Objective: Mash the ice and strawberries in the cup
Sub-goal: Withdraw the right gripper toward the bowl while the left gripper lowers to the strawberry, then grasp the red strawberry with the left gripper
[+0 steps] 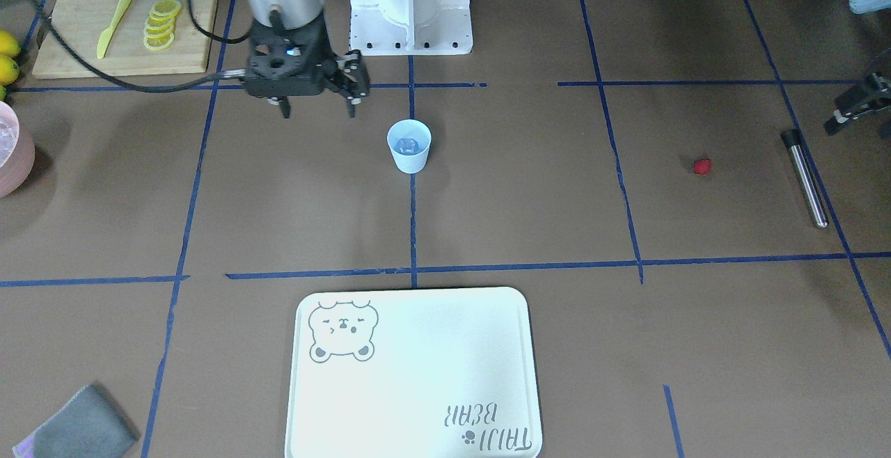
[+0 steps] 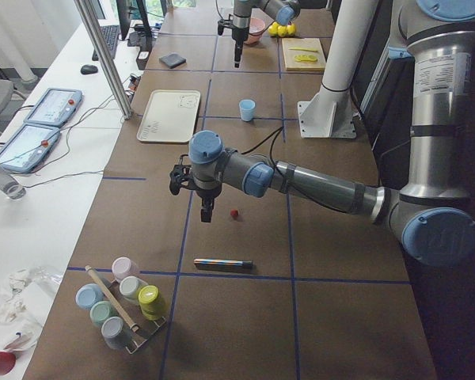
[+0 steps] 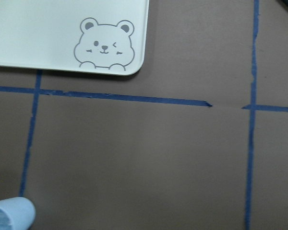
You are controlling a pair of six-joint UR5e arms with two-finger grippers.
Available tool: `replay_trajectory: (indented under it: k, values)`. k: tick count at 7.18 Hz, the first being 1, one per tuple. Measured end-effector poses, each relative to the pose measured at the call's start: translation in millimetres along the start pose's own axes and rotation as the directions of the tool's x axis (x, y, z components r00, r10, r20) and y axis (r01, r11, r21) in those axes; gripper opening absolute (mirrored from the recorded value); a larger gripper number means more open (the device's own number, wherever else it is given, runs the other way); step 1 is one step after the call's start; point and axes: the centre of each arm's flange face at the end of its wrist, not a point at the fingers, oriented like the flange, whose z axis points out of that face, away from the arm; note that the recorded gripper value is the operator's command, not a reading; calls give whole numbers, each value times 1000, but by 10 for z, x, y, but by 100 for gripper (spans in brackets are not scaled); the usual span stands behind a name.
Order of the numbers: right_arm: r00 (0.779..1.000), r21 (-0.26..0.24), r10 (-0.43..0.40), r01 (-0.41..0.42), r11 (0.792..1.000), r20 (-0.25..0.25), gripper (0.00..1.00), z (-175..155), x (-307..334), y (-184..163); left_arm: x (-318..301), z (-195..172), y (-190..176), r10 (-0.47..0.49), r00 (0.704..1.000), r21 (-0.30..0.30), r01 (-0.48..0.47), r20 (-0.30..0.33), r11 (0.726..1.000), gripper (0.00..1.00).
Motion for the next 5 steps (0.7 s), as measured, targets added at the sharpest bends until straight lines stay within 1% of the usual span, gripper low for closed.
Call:
replay_trajectory:
  k: [2,3,5]
  values:
    - [998,-26,-64,64,998,3,99,-233,1120,-110,367,517,322,-33,999,39,32,30,999,100]
    - [996,-32,-88,88,996,3,99,-326,1600,-112,425,733,476,-38,999,52,36,39,998,100]
    - [993,-41,-115,115,993,-13,99,-415,2289,-49,425,1038,648,-44,998,82,40,48,996,100]
